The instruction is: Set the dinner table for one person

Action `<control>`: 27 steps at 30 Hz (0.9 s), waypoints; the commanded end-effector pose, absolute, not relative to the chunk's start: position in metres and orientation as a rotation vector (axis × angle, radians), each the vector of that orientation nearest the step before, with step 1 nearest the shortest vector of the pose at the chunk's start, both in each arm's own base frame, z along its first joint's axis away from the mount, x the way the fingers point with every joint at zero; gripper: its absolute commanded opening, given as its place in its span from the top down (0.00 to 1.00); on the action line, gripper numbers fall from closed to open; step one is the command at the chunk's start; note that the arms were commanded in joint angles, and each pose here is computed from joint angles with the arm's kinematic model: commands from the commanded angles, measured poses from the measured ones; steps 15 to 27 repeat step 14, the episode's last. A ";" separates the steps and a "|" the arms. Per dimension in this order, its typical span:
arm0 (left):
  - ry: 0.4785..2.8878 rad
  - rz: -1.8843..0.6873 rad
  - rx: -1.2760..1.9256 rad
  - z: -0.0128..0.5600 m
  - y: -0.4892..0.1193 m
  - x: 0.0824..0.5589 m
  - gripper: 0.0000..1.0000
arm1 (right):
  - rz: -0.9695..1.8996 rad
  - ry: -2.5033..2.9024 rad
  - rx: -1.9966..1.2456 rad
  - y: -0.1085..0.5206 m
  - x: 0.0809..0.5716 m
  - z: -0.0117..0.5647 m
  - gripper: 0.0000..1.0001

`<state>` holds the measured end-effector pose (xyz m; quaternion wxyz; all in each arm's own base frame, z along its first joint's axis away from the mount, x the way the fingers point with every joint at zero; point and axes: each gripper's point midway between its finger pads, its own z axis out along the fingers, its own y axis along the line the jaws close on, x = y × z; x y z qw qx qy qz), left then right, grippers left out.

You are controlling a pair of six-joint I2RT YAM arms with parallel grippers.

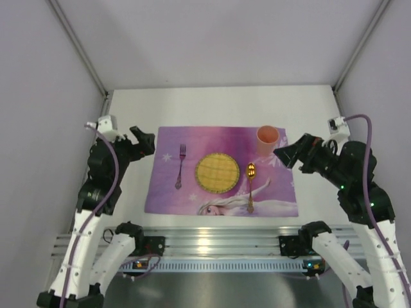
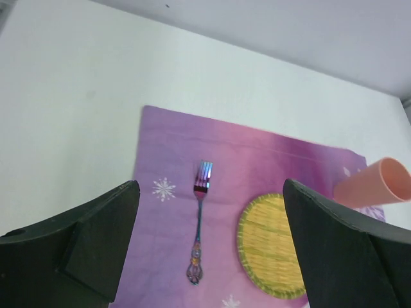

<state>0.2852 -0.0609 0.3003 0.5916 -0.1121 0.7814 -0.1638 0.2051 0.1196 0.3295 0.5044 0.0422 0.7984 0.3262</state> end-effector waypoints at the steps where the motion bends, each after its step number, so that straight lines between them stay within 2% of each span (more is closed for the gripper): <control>1: 1.542 -0.230 -0.287 0.309 -0.028 0.289 0.02 | 0.753 1.942 0.243 0.105 0.198 0.292 0.00; 4: 1.547 -0.142 -0.310 0.284 -0.013 0.285 0.02 | 0.820 1.942 0.225 0.113 0.187 0.271 0.00; 7: 1.689 -0.084 -0.228 0.257 -0.018 0.293 0.02 | 0.812 1.981 0.239 0.112 0.185 0.251 0.00; 14: 1.761 -0.009 -0.198 0.233 -0.016 0.316 0.02 | 0.763 2.008 0.180 0.109 0.180 0.242 0.00; 27: 1.761 -0.009 -0.198 0.233 -0.016 0.316 0.02 | 0.763 2.008 0.180 0.109 0.180 0.242 0.00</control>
